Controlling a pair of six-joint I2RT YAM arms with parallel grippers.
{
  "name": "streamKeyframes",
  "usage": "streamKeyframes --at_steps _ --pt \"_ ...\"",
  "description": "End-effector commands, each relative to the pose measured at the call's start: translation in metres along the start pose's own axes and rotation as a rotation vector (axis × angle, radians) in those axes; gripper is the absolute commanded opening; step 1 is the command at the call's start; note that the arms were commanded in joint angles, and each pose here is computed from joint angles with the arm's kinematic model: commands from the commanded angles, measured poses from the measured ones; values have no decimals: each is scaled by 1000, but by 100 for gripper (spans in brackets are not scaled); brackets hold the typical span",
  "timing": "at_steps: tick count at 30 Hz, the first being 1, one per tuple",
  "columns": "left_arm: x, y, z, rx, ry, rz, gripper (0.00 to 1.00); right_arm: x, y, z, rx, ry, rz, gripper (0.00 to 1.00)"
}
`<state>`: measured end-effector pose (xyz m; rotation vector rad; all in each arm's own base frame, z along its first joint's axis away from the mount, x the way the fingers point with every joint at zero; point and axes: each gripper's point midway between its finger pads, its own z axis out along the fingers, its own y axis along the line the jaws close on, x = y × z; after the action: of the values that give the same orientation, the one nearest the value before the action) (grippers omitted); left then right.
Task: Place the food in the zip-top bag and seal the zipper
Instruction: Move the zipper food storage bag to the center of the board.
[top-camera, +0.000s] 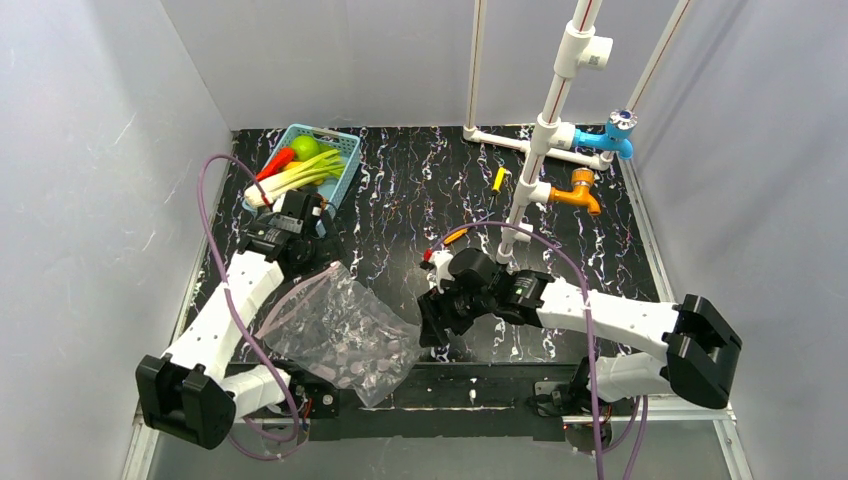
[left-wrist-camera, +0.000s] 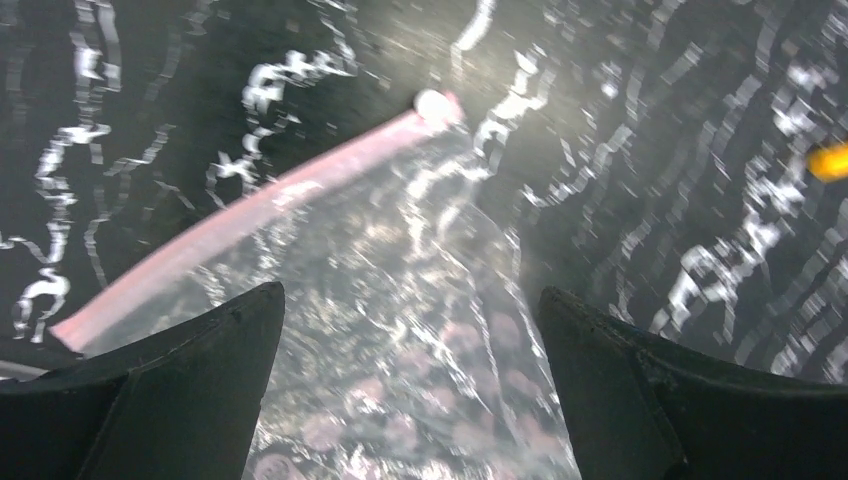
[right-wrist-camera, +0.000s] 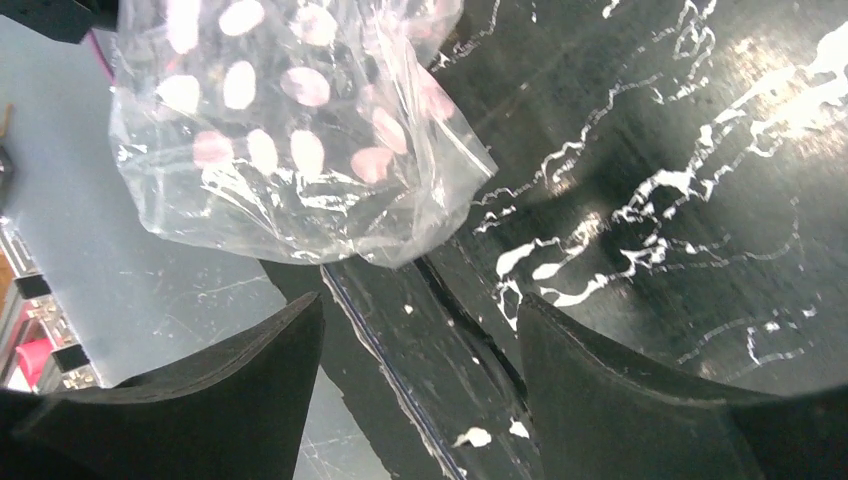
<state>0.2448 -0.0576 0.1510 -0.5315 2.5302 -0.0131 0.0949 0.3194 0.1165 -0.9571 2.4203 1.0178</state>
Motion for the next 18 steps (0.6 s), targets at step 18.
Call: streamKeyframes --at_steps 18 --pt "5 6 4 113 -103 -86 100 -25 -15 60 61 -57 72 75"
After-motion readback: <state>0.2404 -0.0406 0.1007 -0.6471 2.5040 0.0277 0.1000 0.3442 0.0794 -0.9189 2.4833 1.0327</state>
